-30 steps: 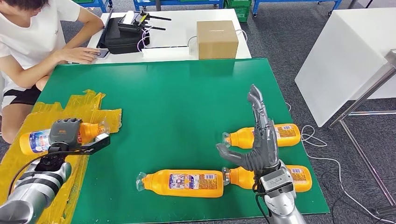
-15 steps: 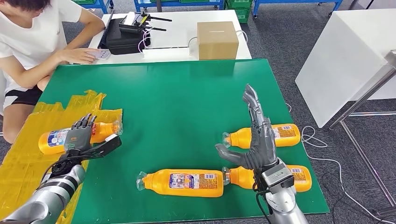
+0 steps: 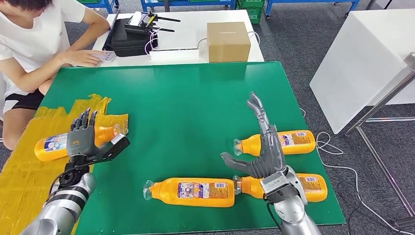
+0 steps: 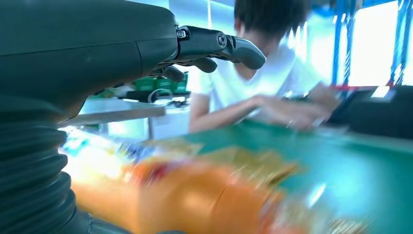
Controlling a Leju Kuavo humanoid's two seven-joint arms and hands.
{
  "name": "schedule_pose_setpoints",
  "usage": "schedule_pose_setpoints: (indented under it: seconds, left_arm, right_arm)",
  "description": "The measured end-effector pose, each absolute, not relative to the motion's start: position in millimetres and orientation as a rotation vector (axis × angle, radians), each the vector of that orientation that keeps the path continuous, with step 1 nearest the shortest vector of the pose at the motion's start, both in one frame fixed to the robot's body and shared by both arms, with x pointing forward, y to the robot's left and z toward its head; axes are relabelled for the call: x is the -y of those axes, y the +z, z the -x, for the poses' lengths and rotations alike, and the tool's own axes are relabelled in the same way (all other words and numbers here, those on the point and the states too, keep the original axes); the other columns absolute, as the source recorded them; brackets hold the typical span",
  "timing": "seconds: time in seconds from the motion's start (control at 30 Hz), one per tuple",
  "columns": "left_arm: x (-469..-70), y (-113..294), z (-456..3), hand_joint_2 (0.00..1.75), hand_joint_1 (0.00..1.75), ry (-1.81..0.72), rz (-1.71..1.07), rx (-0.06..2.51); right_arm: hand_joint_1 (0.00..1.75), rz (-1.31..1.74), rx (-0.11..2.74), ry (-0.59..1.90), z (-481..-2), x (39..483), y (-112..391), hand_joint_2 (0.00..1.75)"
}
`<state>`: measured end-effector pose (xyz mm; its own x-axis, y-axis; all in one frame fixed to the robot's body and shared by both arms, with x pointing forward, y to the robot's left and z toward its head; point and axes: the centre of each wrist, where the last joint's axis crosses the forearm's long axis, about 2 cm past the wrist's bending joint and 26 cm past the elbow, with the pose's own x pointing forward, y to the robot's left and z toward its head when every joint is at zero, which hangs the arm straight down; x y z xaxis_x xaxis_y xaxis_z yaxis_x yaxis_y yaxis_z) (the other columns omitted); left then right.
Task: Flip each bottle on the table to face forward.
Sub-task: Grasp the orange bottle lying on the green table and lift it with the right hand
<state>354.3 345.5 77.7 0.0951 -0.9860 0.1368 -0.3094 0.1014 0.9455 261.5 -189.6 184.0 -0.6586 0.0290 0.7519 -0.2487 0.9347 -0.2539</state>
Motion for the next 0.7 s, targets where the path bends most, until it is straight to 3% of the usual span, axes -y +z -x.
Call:
schedule_pose_setpoints:
  seconds: [0.27, 0.43, 0.7]
  left_arm:
    - [-342, 96, -357, 1.75, 0.0, -0.761, -1.409, 1.508]
    - [-331, 115, -358, 1.75, 0.0, -0.644, -1.372, 1.717]
    - [-315, 124, -355, 1.75, 0.0, -0.389, -1.256, 1.804]
  right_arm:
    - [0.0, -0.107, 2.247, 0.485, -261, 189, 181, 1.75]
    - [0.0, 0.022, 2.218, 0.753, -257, 183, 174, 1.75]
    - [0.0, 0.098, 2.124, 1.098, -247, 168, 151, 1.75]
